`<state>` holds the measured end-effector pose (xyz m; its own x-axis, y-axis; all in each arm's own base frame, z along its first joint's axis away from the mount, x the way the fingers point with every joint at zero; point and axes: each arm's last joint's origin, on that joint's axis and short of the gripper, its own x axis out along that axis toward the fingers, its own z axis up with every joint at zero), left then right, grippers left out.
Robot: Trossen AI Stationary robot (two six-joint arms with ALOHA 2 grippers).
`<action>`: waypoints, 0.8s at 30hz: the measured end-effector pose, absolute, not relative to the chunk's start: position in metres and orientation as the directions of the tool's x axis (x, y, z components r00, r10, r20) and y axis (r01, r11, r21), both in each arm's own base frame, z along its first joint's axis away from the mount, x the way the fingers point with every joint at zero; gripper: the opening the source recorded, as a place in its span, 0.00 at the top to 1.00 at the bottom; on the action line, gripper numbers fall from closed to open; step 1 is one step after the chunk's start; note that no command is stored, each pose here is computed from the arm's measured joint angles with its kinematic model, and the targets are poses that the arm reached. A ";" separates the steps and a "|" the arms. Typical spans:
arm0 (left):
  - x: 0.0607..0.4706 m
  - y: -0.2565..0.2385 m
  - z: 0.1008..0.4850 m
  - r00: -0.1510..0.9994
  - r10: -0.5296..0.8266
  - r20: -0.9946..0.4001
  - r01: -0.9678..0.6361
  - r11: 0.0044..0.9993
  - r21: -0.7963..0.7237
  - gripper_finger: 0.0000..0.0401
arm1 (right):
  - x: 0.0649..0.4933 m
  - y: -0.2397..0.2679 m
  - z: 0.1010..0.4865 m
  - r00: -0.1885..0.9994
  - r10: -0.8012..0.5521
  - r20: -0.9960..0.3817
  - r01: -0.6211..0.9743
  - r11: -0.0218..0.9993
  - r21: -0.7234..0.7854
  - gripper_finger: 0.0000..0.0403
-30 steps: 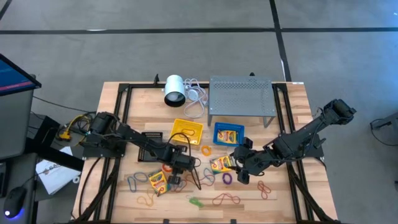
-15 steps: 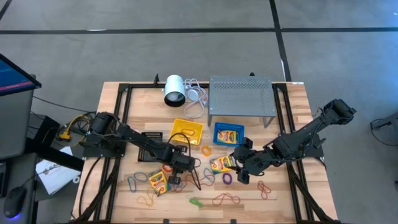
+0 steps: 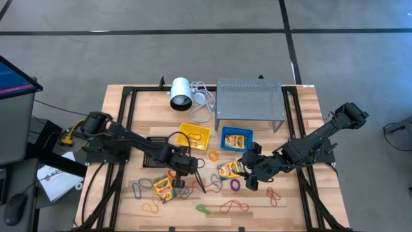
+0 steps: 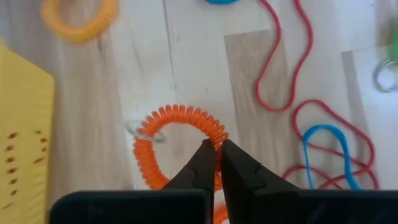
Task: Pick & Place Office Desk Supplies
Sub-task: Put the right orange spring keychain into the black bin
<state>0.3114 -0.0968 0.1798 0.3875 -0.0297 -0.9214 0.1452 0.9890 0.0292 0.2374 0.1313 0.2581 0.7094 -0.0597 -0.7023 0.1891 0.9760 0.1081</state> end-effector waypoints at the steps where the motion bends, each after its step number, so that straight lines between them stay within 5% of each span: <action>1: 0.310 -0.096 0.183 0.391 -0.031 -0.920 0.145 0.989 0.028 1.00 | 0.237 0.131 0.258 0.709 -0.060 -0.702 0.189 0.976 0.108 0.37; 15: 0.247 -0.072 0.290 0.638 0.030 -0.770 -0.003 0.999 0.036 1.00 | 0.238 0.131 0.259 0.714 -0.059 -0.698 0.191 0.975 0.113 0.37; 24: 0.186 -0.053 0.288 0.484 0.074 -0.872 -0.049 0.997 0.057 1.00 | 0.239 0.131 0.259 0.718 -0.058 -0.694 0.192 0.975 0.116 0.37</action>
<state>0.1860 -0.0527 0.2879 0.4839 0.0738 -0.8720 -0.0493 0.9972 0.0570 0.2388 0.1310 0.2589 0.7178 -0.0583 -0.6938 0.1918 0.9745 0.1165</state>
